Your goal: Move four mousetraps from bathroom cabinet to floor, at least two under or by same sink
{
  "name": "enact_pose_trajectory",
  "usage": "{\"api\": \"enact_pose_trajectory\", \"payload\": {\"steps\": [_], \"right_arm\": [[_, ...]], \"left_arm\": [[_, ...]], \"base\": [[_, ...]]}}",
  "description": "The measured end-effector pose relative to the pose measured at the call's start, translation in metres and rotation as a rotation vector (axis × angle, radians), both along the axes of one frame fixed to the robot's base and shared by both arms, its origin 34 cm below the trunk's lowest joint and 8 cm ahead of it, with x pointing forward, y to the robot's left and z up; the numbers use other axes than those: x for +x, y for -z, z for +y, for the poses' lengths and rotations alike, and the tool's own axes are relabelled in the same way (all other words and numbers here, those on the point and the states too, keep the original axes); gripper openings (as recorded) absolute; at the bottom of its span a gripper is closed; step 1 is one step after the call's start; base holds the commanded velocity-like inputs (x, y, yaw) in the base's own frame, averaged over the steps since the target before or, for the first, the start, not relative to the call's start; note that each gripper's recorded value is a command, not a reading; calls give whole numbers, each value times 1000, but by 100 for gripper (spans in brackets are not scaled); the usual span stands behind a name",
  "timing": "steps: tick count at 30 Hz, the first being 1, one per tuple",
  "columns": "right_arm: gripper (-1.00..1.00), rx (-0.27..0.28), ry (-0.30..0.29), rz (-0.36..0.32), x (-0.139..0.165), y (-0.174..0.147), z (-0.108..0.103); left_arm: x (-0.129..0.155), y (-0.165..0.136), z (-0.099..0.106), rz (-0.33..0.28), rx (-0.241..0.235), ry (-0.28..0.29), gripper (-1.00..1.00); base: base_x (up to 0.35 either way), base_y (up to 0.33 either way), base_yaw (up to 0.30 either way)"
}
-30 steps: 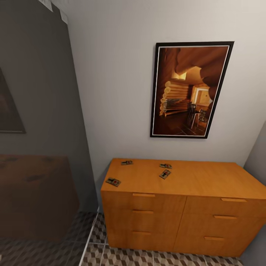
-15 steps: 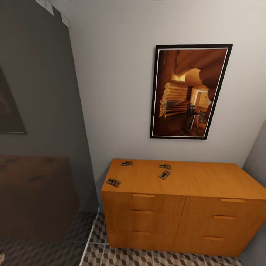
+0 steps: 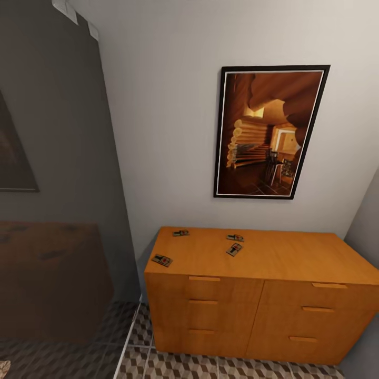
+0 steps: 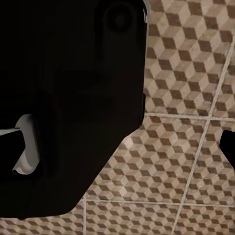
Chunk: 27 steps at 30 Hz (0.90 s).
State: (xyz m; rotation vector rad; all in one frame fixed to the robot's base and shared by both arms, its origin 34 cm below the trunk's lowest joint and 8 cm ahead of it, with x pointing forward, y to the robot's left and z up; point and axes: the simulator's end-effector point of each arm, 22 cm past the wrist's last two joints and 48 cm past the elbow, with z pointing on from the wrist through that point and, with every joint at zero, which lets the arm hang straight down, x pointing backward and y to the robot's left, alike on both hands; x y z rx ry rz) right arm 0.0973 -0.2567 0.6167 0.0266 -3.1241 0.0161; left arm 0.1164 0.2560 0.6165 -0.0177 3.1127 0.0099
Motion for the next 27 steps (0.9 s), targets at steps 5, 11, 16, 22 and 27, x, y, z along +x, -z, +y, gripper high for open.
{"api": "enact_pose_trajectory", "payload": {"steps": [5, 11, 16, 22, 27], "right_arm": [[100, 1, 0, 0, 0, 0, 0], [100, 3, 0, 0, 0, 0, 0], [100, 3, 0, -1, 0, 0, 1], [100, 4, 0, 0, 0, 0, 1], [100, 5, 0, -2, 0, 0, 1]], "left_arm": [[0, 0, 0, -1, 0, -1, 100], [0, 0, 0, -1, 0, -1, 100], [0, 0, 0, -1, 0, -1, 100], [0, 0, 0, -1, 0, -1, 100], [0, 0, 0, -1, 0, -1, 100]], "base": [[0, 0, 0], [0, 0, 0], [0, 0, 0], [0, 0, 0], [0, 0, 0]]}}
